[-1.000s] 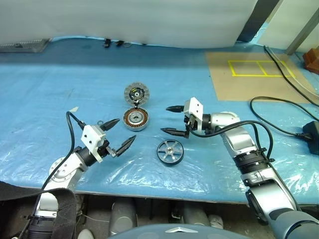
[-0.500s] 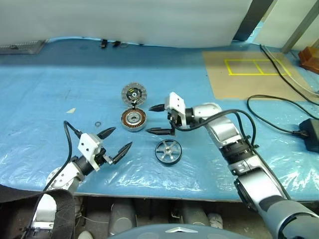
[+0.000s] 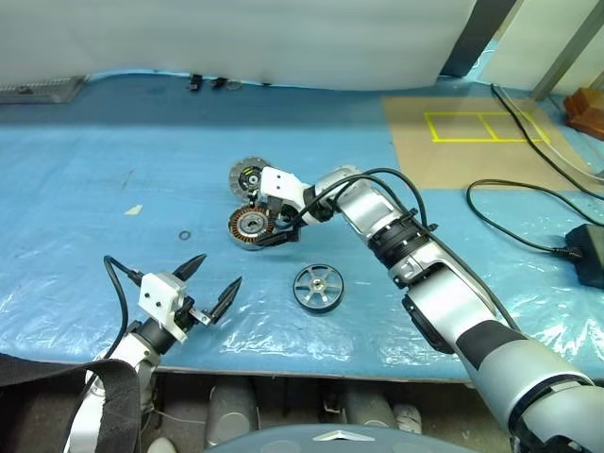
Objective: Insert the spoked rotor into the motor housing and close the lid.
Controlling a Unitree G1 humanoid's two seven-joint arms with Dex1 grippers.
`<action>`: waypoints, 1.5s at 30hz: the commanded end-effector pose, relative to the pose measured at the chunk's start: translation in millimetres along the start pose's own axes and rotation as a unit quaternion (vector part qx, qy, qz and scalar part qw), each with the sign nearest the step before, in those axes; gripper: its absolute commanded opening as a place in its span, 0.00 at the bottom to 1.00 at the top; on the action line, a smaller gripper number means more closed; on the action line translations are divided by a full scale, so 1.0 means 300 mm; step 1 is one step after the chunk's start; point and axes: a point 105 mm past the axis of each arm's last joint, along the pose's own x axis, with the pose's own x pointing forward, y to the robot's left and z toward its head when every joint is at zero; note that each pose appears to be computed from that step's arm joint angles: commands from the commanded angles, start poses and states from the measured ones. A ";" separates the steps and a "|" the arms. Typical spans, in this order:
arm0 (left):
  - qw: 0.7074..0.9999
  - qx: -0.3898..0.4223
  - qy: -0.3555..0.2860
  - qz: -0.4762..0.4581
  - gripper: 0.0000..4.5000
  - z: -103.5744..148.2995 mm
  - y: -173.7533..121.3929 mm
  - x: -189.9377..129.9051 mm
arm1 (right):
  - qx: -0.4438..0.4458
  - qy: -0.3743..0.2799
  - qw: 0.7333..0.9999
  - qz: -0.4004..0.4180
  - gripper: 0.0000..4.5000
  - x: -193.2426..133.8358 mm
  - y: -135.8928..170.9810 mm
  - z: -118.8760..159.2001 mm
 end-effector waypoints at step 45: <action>0.998 0.024 -0.013 0.052 1.00 0.036 0.030 -0.086 | -0.106 0.098 0.978 0.149 0.48 0.106 0.252 -0.042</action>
